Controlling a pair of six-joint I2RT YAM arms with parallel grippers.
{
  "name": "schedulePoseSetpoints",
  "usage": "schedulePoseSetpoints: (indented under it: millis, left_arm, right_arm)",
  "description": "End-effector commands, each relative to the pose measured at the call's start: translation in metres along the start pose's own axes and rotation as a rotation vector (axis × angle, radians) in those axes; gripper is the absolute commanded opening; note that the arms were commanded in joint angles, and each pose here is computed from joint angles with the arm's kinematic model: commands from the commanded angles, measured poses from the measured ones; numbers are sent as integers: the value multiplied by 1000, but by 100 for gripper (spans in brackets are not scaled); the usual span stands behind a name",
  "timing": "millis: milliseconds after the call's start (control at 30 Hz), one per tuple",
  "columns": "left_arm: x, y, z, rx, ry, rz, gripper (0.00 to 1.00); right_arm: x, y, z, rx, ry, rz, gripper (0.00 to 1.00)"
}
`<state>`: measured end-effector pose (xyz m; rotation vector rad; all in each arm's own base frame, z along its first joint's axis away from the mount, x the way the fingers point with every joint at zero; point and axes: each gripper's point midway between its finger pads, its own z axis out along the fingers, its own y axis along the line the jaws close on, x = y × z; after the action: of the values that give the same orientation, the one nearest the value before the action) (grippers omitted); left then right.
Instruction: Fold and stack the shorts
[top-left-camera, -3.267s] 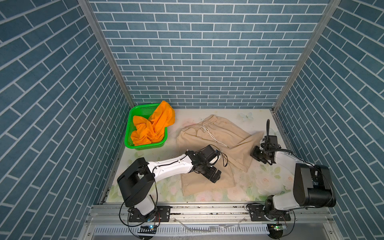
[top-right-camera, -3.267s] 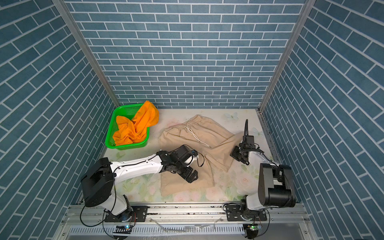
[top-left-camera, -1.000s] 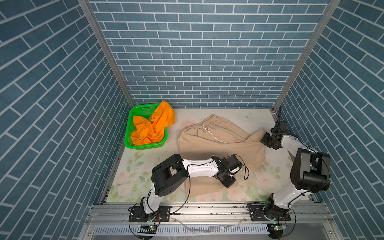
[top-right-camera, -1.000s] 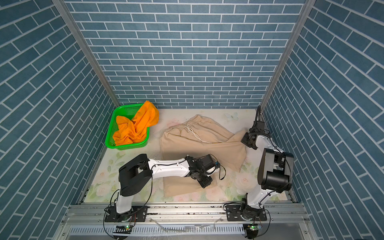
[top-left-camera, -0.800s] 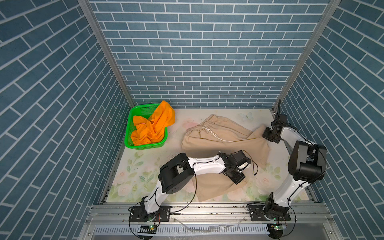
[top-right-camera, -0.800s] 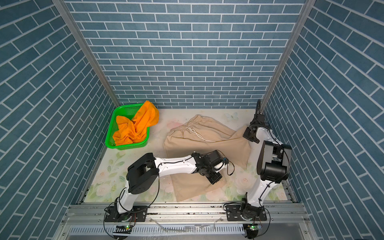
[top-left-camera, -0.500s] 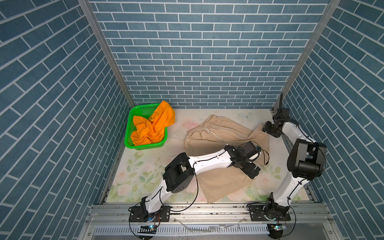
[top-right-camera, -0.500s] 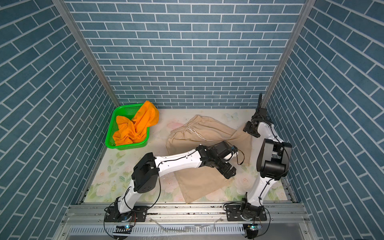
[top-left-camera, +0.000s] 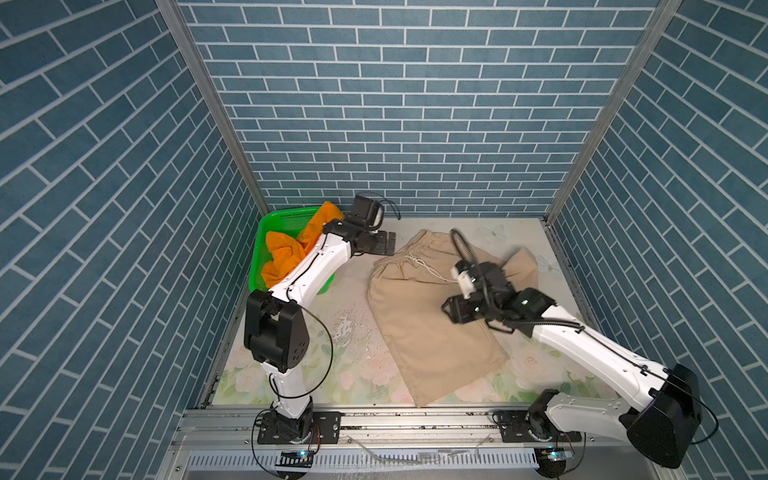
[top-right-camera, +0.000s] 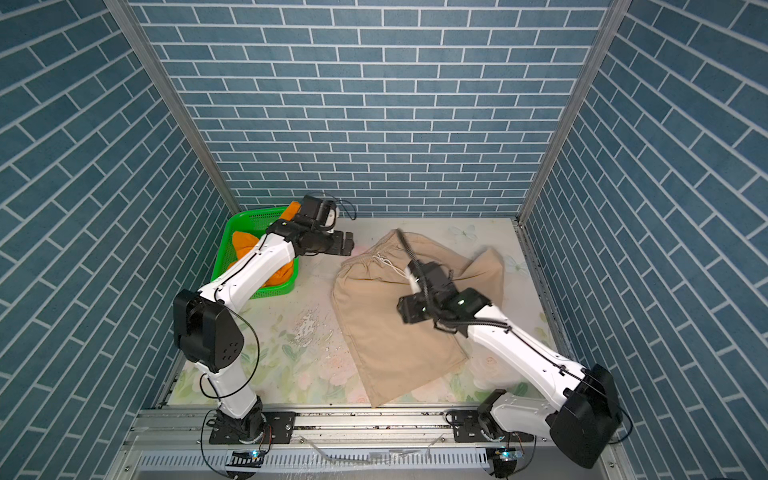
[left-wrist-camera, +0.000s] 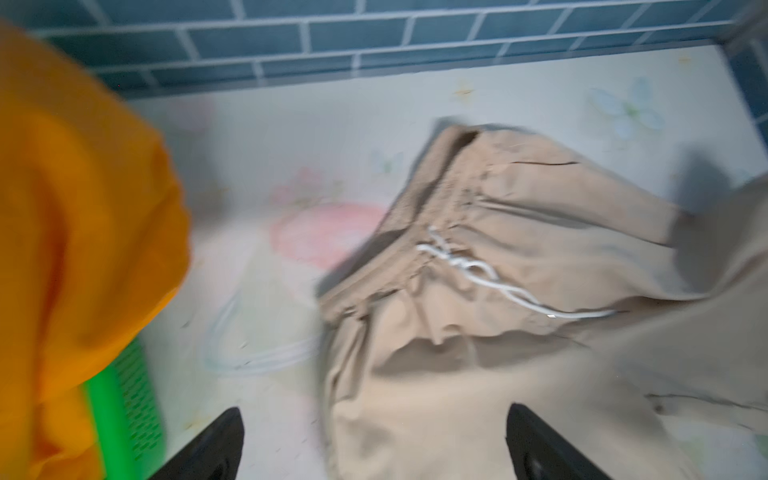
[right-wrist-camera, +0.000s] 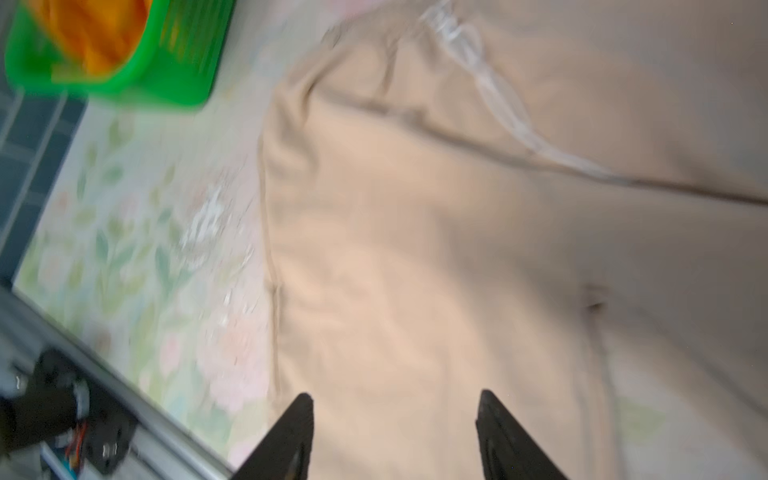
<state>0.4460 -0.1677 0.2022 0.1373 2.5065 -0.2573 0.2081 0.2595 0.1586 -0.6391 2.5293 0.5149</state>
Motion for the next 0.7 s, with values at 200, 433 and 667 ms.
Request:
schedulePoseSetpoints:
  millis: [200, 433, 667]
  left_arm:
    - [38, 64, -18, -51, 48, -168, 100]
    - [40, 91, -37, -158, -9, -172, 100]
    - [39, 85, -31, -96, 12, -181, 100]
  right_arm:
    - [82, 101, 70, 106, 235, -270, 69]
    - [128, 117, 90, 143, 340, -325, 70]
    - [164, 100, 93, 270, 420, -338, 69]
